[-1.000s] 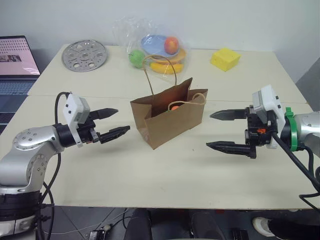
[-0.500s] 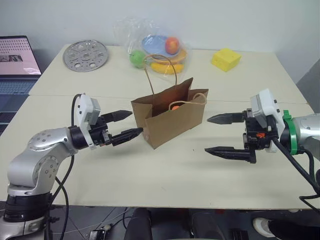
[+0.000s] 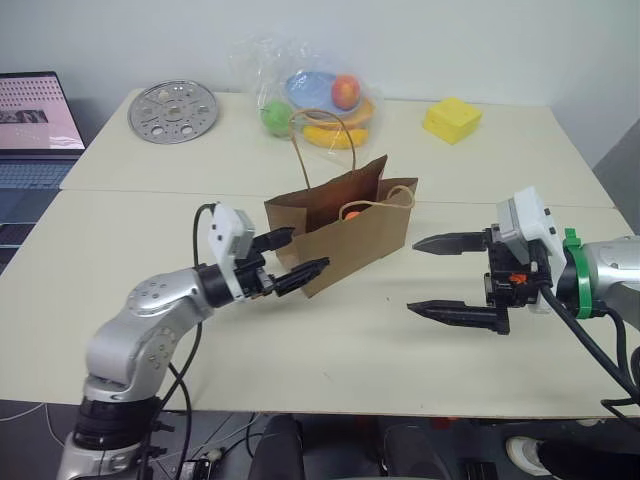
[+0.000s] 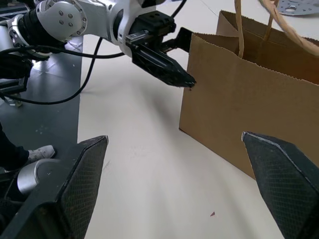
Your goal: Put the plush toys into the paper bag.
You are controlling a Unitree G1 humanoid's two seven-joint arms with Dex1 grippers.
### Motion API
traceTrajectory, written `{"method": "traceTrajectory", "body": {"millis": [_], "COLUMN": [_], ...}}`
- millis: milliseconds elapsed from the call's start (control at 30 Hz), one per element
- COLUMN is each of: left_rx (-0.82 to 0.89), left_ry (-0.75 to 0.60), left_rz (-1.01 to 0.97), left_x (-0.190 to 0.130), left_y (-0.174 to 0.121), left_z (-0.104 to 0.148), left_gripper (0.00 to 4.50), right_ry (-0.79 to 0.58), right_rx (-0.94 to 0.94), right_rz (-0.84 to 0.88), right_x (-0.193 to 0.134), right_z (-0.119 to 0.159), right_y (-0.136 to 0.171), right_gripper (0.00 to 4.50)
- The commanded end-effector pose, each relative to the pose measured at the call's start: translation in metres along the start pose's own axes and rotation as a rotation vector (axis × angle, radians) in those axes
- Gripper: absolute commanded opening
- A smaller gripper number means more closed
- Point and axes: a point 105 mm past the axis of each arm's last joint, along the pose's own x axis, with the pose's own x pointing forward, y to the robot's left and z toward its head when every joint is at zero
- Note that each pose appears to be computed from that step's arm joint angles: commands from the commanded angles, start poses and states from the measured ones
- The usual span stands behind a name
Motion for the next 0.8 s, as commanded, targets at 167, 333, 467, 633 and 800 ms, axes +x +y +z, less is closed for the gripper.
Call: {"method": "traceTrajectory", "body": {"millis": [167,333,467,633,800], "left_rx": [0.053,0.068,0.083,0.078,0.096], "left_ry": [-0.063,-0.046,-0.044,-0.087,-0.034], "left_rz": [0.051,0.053,0.044,-0.089,-0.424], "left_x": [0.009,0.009,0.010,0.015,0.019], "left_y": [0.005,0.010,0.016,0.017,0.001], "left_z": [0.008,0.000,-0.001,0.013,0.024], "left_gripper": [2.92,1.23,0.04,0.04,0.04], "right_ry": [-0.018,-0.019,-0.015,-0.004,0.082], "right_rx": [-0.081,-0.112,-0.128,-0.131,-0.074], "right_rz": [-0.034,-0.083,-0.126,-0.244,-0.346], "right_x": [-0.009,-0.012,-0.016,-0.032,-0.068], "right_z": [0.017,0.019,0.016,0.012,0.003], "right_y": [0.002,-0.002,-0.005,-0.010,-0.006], "right_gripper": [4.50,4.50,4.50,4.50,4.50]}}
